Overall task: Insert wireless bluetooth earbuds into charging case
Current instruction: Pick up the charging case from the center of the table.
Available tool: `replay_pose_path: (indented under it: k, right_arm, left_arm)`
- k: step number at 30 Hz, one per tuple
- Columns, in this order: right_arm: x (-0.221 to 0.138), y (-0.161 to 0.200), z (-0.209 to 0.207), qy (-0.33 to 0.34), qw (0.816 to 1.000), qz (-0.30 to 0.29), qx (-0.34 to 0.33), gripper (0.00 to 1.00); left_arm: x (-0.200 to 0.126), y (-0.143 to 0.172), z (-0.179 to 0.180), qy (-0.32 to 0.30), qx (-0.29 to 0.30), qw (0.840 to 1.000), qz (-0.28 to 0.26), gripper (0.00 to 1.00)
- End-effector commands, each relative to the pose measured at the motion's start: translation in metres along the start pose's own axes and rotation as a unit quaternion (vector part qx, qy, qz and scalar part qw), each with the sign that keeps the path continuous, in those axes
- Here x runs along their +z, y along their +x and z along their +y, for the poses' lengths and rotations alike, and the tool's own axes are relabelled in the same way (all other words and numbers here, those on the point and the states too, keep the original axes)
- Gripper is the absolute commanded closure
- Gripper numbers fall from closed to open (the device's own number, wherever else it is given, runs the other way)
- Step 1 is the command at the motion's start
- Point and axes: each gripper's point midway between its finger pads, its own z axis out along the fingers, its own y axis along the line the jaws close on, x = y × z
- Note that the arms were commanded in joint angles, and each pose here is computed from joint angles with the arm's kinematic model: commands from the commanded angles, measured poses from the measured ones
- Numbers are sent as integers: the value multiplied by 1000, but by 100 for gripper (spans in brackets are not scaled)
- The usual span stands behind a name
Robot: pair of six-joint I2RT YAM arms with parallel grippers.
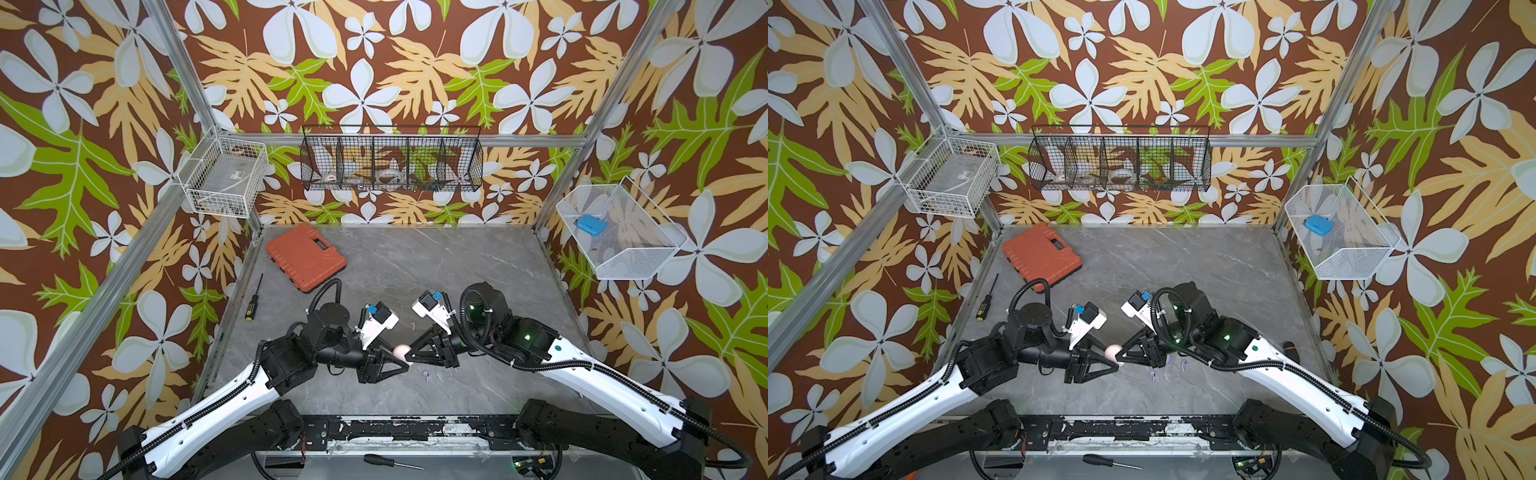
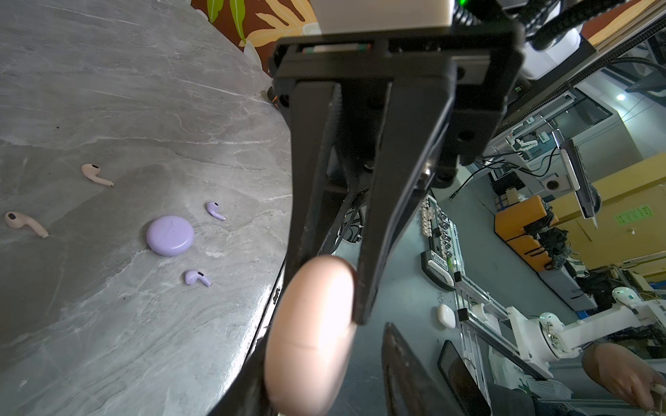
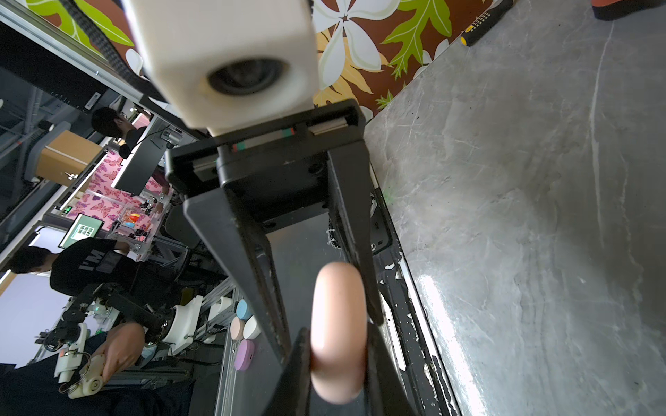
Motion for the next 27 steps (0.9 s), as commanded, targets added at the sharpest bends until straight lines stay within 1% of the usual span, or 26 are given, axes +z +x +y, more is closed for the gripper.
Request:
replay_pose_path:
  k: [1,12,15,16,18,19,20,22,23,24,25,27]
  right_arm:
    - [-1,-8,3,-2,1000,-16,-17,100]
    - [0,-9,4,-5,1000,-18,-20,100]
    - [1,-8,2,-1,1000,-16,-19,100]
    - [1,-7,1,1,1000,-14,-19,99]
    - [1,-7,0,4,1000,-13,-21,93]
    - [1,-6,1,5,1000,-13,-22,89]
    - [0,-7,0,9,1000,-14,-24,81]
    - [-1,-6,1,13,999,-14,-29,71]
    - [-3,-6,0,18,999,-15,-32,63]
    - [-5,-7,0,24,999,-17,-36,56]
    - [-6,-7,-1,33,998,-18,-41,48]
    - [-13,-11,-5,66,996,-25,-55,35]
  left_arm:
    - [-2,-7,-15,37,21,999,-10,57]
    - [-4,-8,-23,56,24,998,-17,65]
    - [-5,-10,-24,57,26,998,-20,68]
    - [-5,-9,-24,58,26,998,-20,71]
    - [-5,-10,-24,57,26,998,-20,76]
    - [-5,-10,-24,57,27,998,-21,79]
    - [-5,-11,-23,55,27,998,-21,83]
    - [-6,-12,-22,52,28,998,-22,91]
    - [-6,-12,-21,49,29,998,-22,97]
    - [-6,-13,-20,46,29,998,-23,100]
    - [-7,-13,-19,42,31,998,-24,100]
    - [-7,-13,-13,25,33,999,-26,100]
